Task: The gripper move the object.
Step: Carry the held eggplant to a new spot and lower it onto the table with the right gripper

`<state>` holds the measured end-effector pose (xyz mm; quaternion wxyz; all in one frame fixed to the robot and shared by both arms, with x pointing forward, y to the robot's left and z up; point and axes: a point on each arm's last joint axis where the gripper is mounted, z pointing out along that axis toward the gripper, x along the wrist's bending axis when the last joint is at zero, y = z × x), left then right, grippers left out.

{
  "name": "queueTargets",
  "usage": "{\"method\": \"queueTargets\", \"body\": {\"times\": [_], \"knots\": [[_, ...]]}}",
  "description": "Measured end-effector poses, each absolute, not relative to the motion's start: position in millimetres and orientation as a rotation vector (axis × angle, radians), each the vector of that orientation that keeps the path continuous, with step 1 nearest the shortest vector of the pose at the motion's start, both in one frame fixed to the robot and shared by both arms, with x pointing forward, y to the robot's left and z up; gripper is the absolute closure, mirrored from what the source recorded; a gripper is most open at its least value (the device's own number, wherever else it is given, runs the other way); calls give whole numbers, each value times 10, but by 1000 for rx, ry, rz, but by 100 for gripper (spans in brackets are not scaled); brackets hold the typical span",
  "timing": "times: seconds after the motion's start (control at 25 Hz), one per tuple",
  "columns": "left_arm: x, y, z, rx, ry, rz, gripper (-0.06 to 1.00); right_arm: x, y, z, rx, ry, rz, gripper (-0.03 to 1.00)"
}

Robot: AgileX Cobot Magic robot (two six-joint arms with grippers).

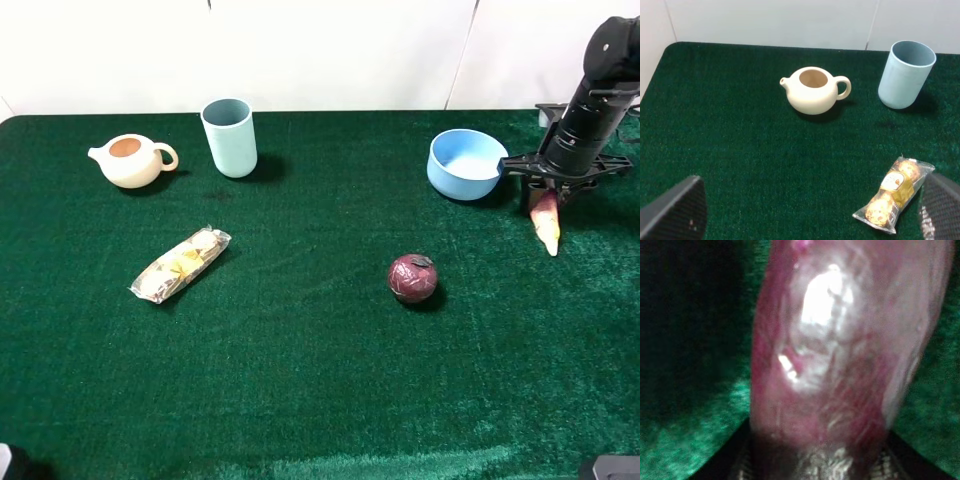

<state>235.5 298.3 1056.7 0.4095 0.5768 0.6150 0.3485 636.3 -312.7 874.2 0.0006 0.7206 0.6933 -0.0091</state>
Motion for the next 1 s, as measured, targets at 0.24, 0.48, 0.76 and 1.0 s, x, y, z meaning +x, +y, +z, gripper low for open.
{"method": "queueTargets", "body": {"times": [0.24,0.48,0.76,1.0], "knots": [[2355,2983,10567,1453,1549,878,10,6346,-3114,8781,2269,2197,-26,48],[2355,2983,10567,1453,1549,878,10,6348,-3114,8883,2257,2185,0,47],[2355,2983,10567,1453,1549,878,10,6347,-3130,9062,2211,2169,28,47],[2355,2983,10567,1453,1549,878,10,6346,-3131,9111,2202,2163,40,46]]}}
